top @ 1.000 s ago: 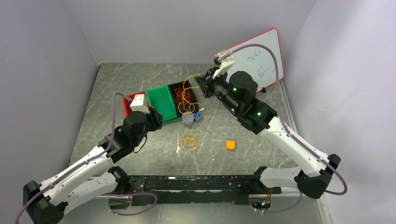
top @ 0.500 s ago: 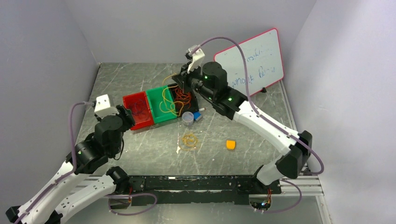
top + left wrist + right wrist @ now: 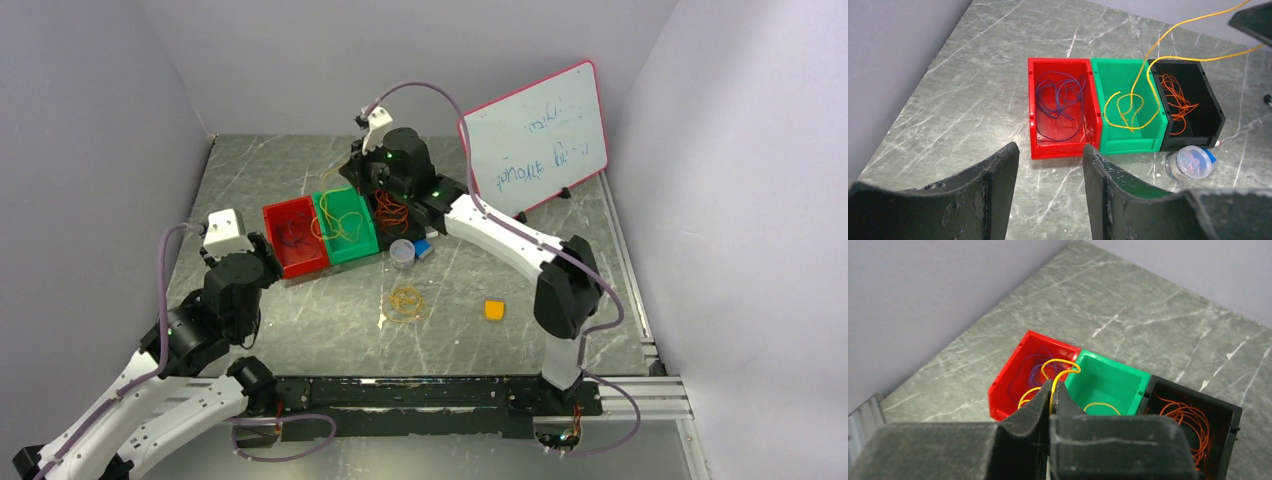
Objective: Untangle the cables
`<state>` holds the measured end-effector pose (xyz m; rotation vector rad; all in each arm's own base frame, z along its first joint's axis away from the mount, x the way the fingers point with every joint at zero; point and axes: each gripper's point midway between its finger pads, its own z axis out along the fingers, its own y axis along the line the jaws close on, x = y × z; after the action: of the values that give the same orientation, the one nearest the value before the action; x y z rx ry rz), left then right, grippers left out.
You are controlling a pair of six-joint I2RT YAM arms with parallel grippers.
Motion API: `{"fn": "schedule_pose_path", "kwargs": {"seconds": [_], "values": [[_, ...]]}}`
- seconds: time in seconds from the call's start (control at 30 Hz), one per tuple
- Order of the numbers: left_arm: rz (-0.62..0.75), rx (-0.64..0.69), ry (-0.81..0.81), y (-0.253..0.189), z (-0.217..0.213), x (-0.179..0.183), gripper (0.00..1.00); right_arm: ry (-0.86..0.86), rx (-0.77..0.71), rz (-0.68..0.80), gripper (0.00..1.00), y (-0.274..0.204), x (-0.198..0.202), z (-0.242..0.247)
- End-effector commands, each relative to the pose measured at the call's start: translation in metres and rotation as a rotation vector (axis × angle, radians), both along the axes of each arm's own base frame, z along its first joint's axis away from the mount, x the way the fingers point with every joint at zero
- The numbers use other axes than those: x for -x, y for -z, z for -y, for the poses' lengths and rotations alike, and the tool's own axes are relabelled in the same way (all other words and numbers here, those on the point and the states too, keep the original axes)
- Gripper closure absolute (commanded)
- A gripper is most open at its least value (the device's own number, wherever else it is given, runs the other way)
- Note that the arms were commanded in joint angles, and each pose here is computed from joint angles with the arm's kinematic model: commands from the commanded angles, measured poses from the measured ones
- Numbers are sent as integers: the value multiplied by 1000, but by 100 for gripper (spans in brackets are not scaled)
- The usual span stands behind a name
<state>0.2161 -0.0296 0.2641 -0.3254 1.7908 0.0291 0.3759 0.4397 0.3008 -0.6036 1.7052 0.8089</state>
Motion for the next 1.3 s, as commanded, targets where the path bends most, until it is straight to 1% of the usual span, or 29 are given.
{"fn": "schedule_pose_path", "kwargs": {"seconds": [0.0, 0.1, 0.3, 0.4, 0.53, 0.67, 0.9, 1.03, 1.07, 1.27], "values": [[3, -26, 7, 0, -1, 0, 45, 32, -37, 0, 100, 4, -35, 2], [1, -38, 18, 1, 1, -2, 45, 62, -20, -15, 100, 19, -51, 10], [-1, -49, 18, 1, 2, -4, 46, 131, 53, 8, 100, 34, -79, 30], [13, -47, 25, -2, 2, -3, 46, 139, 101, 10, 100, 45, -88, 32], [17, -50, 38, -2, 4, -4, 46, 127, 175, -1, 100, 70, -96, 29], [7, -64, 47, 0, 6, -6, 46, 86, 223, -22, 100, 92, -95, 20], [10, -66, 65, 1, 11, -8, 46, 8, 297, -50, 100, 124, -78, -5], [5, -66, 68, 2, 12, -9, 47, -8, 321, -62, 100, 138, -72, -13], [0, -95, 74, 2, 10, -9, 47, -13, 325, -67, 100, 141, -72, -14], [-2, -104, 79, 3, 11, -10, 47, -65, 342, -103, 100, 162, -61, -27]]}}
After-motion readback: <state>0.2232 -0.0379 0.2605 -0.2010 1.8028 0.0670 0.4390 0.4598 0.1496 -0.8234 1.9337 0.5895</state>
